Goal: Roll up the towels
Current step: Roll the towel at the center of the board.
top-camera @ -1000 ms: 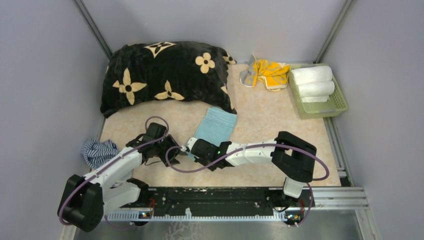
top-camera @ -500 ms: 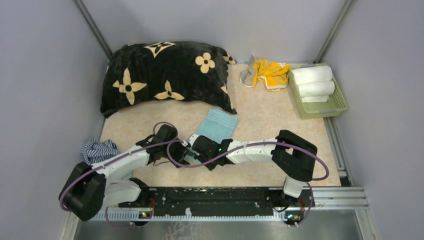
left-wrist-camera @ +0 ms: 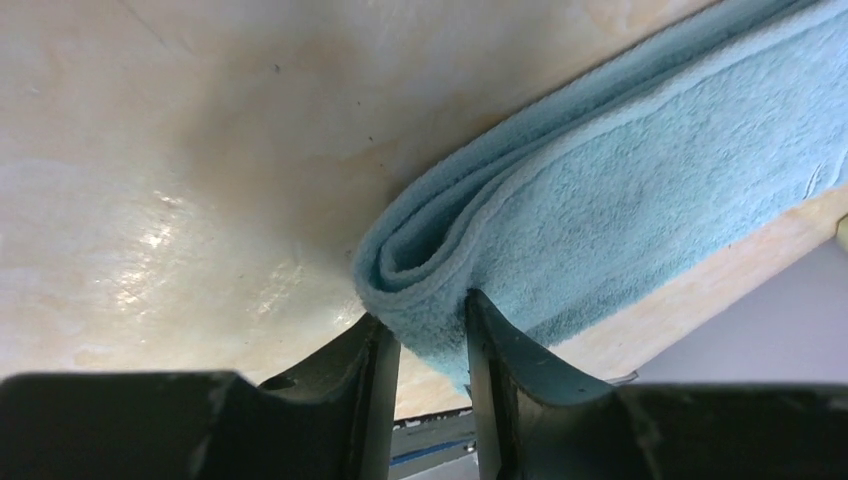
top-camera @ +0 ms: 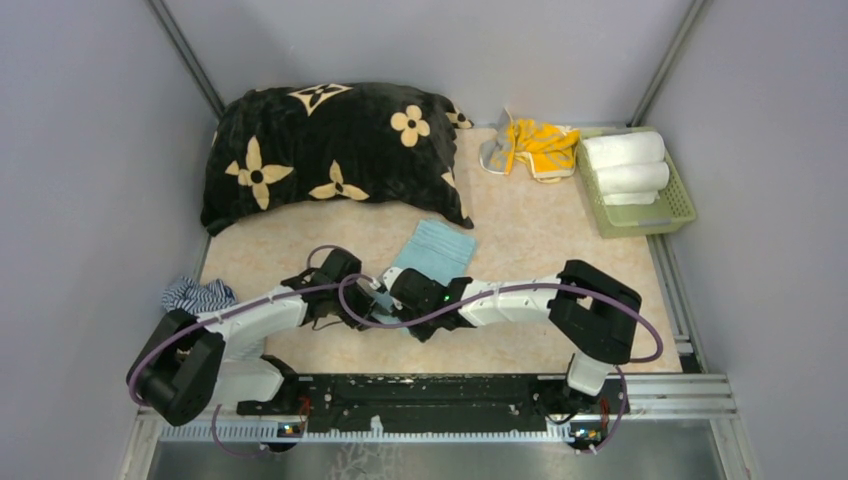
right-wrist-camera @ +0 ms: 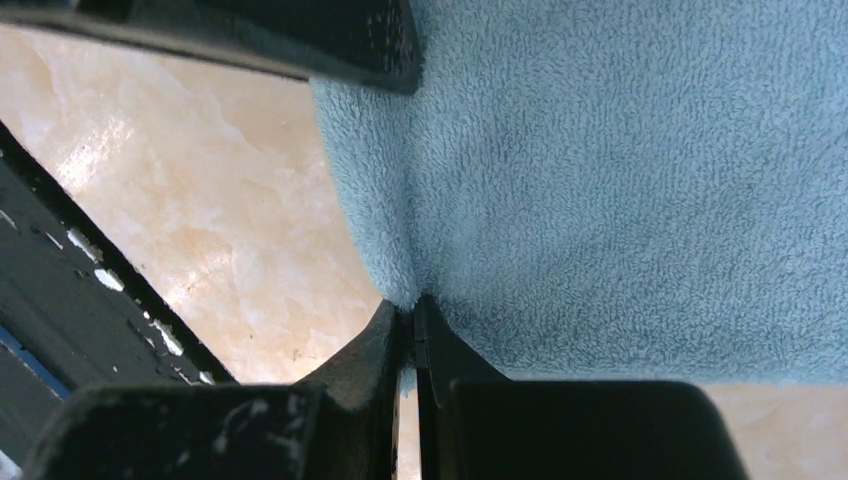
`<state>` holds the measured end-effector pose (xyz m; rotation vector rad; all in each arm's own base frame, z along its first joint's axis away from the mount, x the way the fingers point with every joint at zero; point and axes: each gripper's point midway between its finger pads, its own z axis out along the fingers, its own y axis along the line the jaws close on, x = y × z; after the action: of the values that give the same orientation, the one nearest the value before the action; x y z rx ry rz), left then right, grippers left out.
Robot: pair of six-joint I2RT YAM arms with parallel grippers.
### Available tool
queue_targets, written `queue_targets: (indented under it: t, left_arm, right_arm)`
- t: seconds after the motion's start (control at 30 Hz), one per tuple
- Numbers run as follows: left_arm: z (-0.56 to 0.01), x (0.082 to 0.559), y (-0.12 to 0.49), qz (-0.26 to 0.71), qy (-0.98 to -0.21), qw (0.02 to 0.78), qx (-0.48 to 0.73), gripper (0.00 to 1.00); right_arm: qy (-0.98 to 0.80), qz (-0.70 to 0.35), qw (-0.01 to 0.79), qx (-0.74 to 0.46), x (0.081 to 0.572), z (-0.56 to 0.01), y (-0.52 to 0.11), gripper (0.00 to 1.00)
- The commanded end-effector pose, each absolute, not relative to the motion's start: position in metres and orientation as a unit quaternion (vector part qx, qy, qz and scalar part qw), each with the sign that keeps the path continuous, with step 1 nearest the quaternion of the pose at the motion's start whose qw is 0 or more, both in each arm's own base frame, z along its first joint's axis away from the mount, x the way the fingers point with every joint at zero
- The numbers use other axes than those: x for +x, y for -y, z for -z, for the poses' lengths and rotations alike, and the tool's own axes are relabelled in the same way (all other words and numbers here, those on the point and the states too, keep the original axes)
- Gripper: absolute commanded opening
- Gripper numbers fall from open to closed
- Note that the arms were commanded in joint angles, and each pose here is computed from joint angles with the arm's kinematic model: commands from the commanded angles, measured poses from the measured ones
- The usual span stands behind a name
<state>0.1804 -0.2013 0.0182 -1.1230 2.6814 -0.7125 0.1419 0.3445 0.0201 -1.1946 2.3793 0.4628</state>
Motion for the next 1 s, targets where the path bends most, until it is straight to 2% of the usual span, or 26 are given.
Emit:
queue_targets:
  t: [0.0, 0.2, 0.33, 0.57, 0.77, 0.97]
  left_arm:
    - [-0.002, 0.183, 0.166, 0.155, -0.893, 0.115, -0.407, 0.36]
    - [-0.004, 0.187, 0.158, 0.143, -0.892, 0.133, -0.408, 0.35]
    - [-0.005, 0.188, 0.157, 0.134, -0.897, 0.133, -0.401, 0.3]
    - [-0.014, 0.197, 0.152, 0.123, -0.901, 0.156, -0.385, 0.26]
    - [-0.023, 0.209, 0.154, 0.12, -0.91, 0.172, -0.358, 0.28]
    - [-0.034, 0.222, 0.157, 0.122, -0.917, 0.191, -0.328, 0.36]
  right_arm:
    - [-0.856, -0.204, 0.22, -0.422, 0.136, -0.037, -0.343, 0.0]
    - [-0.856, -0.216, 0.214, -0.418, 0.136, -0.039, -0.339, 0.0]
    - [-0.853, -0.237, 0.207, -0.416, 0.135, -0.044, -0.344, 0.0]
    - [-0.848, -0.316, 0.165, -0.391, 0.138, -0.056, -0.349, 0.0]
    - [-0.846, -0.372, 0.116, -0.364, 0.145, -0.06, -0.347, 0.0]
    - [-0.853, -0.405, 0.059, -0.324, 0.147, -0.049, -0.341, 0.0]
